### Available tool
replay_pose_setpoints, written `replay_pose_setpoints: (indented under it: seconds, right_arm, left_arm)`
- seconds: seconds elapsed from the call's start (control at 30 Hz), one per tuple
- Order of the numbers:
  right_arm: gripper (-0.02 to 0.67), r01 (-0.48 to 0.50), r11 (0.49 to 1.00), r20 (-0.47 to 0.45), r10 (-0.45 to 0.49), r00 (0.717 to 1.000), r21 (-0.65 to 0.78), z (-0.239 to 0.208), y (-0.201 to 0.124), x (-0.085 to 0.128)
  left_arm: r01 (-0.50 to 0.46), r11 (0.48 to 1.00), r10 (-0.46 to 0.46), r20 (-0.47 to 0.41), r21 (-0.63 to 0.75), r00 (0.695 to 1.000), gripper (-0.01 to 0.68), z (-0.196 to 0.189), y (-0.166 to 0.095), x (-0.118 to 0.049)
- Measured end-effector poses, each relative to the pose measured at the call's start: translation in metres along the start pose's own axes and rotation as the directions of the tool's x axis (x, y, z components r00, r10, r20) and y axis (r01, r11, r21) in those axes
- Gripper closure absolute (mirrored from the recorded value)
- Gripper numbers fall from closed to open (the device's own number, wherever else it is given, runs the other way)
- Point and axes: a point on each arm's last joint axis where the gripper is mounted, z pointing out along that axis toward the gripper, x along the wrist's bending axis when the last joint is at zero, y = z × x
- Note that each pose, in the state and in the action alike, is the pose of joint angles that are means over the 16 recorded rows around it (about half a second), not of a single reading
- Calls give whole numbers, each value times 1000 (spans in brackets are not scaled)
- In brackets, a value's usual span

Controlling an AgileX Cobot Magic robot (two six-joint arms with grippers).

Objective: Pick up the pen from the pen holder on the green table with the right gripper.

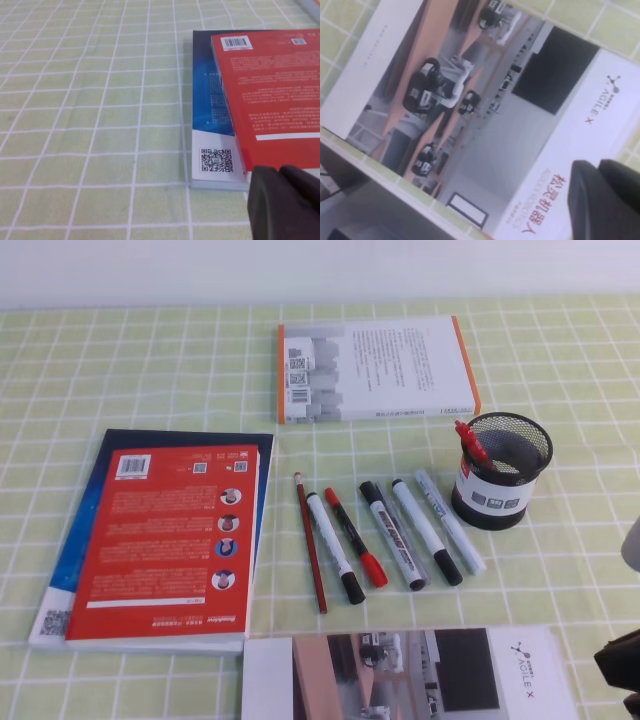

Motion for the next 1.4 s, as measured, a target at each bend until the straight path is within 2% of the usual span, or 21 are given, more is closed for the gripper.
replay_pose_setpoints:
  seconds: [0.23,0.4,0.7,0.87,0.97,1.1,1.4]
  right_arm:
    - [661,-6,992,72,16,997,-127,1,-15,-17]
    - [661,-19,951,149,68,986,-309,10,-39,-38]
    - [661,7,773,272,214,938,-634,37,-111,-64]
    - [661,47,672,303,269,914,-739,47,-138,-67]
    - [661,63,635,313,290,904,-770,50,-148,-68]
    - [661,61,629,320,307,896,-775,53,-156,-68]
    - [661,-12,702,311,330,891,-712,61,-168,-67]
  left_arm:
    - [0,1000,0,0,0,1000,678,0,0,0]
    - [0,1000,0,0,0,1000,678,0,0,0]
    - [0,1000,0,0,0,1000,678,0,0,0]
    - [0,1000,0,0,0,1000,678,0,0,0]
    - [0,1000,0,0,0,1000,678,0,0,0]
    - [0,1000,0,0,0,1000,678,0,0,0]
    - [0,1000,0,0,0,1000,678,0,0,0]
